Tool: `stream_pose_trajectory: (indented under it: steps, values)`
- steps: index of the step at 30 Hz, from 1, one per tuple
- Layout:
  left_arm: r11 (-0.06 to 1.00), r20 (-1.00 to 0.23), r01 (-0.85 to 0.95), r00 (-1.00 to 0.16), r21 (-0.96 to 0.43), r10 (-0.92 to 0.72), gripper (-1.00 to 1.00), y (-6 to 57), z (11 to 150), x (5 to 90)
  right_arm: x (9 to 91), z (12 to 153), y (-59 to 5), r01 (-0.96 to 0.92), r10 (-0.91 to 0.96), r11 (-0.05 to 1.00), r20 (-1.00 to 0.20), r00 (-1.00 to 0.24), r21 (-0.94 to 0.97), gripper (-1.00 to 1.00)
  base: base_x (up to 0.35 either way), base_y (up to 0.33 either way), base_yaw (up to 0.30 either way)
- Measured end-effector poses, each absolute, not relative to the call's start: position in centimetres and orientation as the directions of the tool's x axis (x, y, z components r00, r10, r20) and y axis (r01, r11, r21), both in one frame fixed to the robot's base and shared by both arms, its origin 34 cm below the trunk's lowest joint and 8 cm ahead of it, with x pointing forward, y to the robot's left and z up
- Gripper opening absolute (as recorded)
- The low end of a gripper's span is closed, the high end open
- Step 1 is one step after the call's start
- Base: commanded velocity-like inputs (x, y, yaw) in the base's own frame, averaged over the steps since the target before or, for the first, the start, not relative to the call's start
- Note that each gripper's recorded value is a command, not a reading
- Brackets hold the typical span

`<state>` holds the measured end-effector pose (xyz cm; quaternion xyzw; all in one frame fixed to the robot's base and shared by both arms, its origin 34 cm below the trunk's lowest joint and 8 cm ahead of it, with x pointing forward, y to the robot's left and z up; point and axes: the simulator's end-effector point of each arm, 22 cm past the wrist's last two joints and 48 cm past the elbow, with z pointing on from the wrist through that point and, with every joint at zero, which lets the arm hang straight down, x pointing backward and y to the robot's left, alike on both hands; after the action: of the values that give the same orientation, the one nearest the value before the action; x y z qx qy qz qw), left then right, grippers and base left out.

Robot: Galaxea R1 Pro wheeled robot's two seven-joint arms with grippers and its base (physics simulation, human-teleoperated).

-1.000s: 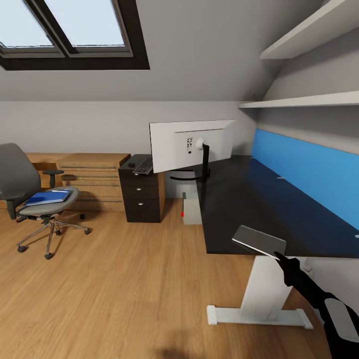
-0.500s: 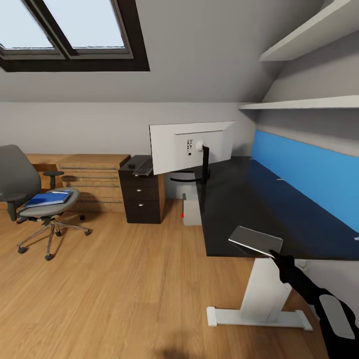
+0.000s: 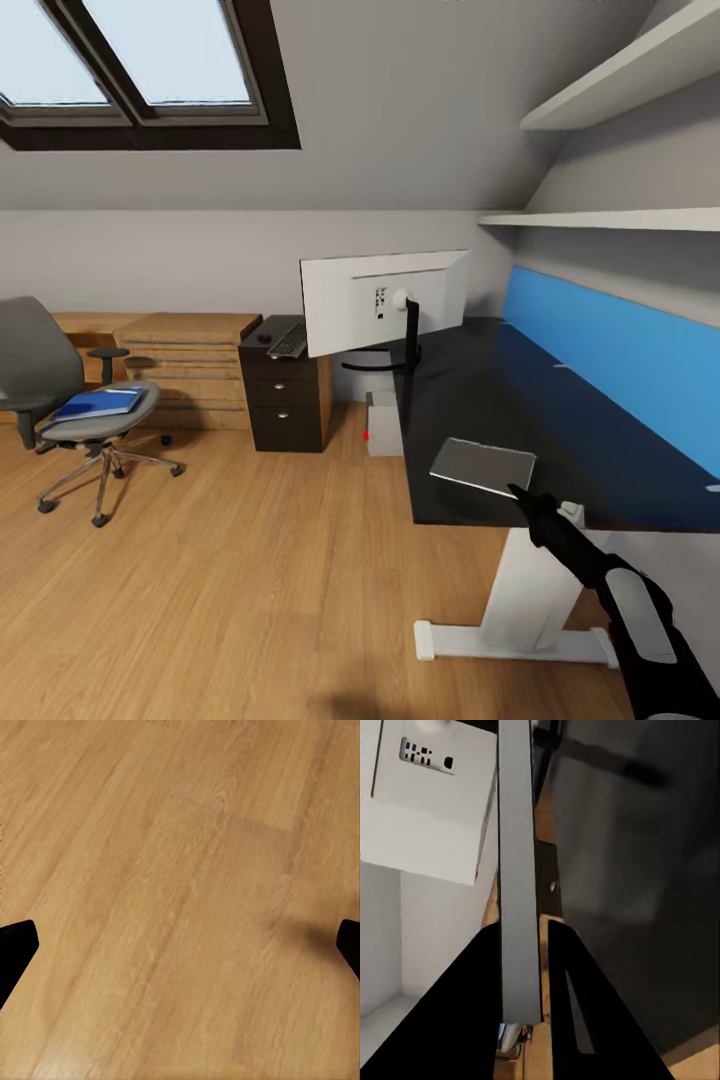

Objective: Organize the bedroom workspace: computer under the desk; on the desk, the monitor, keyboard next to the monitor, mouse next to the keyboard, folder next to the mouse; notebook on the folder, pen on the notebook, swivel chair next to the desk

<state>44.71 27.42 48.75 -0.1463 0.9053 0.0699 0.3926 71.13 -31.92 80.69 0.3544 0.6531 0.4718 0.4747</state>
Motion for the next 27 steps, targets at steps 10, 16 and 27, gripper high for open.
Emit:
stream_pose_trajectory:
  steps: [10,16,27]
  values:
    - [0.948,-0.731,-0.319,-0.649,0.012,-0.209,1.0,27.4,49.3,44.8,71.6,84.8,-25.9,-0.098,0.871,0.308,-0.322,-0.371,0.946,-1.0,0.0,0.0,0.003]
    - [0.948,-0.734,-0.319,-0.647,0.013,-0.208,1.0,27.5,49.4,44.9,71.5,85.1,-22.6,-0.107,0.879,0.25,-0.272,-0.391,0.962,-1.0,0.0,0.009,0.092]
    - [0.948,-0.74,-0.319,-0.64,0.009,-0.208,1.0,27.5,49.7,45.1,71.2,85.6,-18.9,-0.121,0.87,0.212,-0.244,-0.429,0.97,-1.0,0.0,0.243,0.072]
